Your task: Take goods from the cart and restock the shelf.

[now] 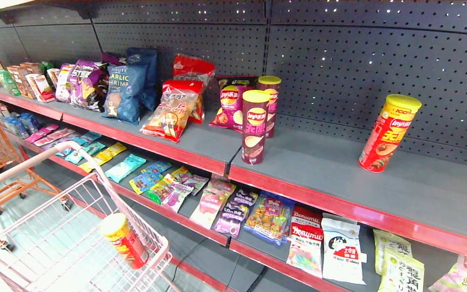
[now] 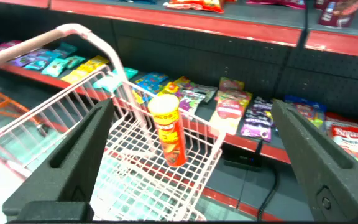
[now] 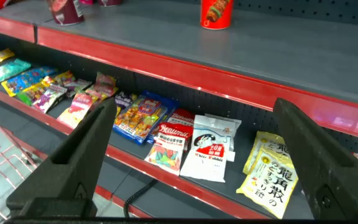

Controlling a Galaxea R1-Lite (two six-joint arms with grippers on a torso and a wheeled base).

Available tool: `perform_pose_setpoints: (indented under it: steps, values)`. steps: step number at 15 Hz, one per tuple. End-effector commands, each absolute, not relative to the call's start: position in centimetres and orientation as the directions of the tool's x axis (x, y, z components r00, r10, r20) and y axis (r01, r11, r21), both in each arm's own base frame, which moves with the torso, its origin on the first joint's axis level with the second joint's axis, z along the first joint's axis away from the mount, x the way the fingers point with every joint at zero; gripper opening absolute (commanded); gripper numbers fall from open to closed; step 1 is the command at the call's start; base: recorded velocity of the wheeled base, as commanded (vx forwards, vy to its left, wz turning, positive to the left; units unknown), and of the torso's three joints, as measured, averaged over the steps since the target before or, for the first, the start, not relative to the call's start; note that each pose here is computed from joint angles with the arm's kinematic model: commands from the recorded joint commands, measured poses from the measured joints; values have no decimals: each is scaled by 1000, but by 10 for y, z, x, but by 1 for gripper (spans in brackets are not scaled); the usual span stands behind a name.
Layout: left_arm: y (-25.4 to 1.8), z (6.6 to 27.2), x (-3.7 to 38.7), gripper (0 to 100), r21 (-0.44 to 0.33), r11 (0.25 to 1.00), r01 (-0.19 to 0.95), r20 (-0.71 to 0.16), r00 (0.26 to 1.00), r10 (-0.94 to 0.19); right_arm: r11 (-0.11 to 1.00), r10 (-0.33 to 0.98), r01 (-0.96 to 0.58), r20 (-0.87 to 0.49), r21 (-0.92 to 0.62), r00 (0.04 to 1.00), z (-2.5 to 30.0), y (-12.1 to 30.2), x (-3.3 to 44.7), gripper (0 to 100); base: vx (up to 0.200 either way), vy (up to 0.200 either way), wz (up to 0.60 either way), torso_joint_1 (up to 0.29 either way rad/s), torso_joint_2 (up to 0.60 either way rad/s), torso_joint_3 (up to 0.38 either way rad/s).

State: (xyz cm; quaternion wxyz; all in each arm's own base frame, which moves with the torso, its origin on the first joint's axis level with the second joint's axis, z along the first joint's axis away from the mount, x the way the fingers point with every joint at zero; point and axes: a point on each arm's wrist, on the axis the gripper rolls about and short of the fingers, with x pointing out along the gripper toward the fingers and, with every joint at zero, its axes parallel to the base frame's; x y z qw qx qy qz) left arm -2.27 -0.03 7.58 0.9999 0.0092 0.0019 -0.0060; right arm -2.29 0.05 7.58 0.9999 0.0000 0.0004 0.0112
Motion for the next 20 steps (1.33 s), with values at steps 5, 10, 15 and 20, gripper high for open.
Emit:
perform_pose_setpoints:
  steps: [5, 10, 15, 20]
  values:
    - [0, 76, -23, 100, 18, 1000, 11, -6, 1000, -11, 1000, 25, -25, -2, 0, 1000, 76, 1, -23, 100, 0, 0, 0, -89, 211, 117]
    - [0, 76, -23, 100, 18, 1000, 11, -5, 1000, -11, 1000, 23, -23, -2, 2, 1000, 76, 1, -23, 100, 0, 0, 0, -155, 355, 201]
    - [0, 76, -22, 100, 20, 1000, 11, -9, 1000, -11, 1000, 23, -23, -2, 2, 1000, 76, 1, -23, 100, 0, 0, 0, -157, 381, 222]
    - [0, 76, -22, 100, 20, 1000, 11, -9, 1000, -11, 1000, 23, -23, -2, 2, 1000, 76, 1, -23, 100, 0, 0, 0, -199, 515, 314]
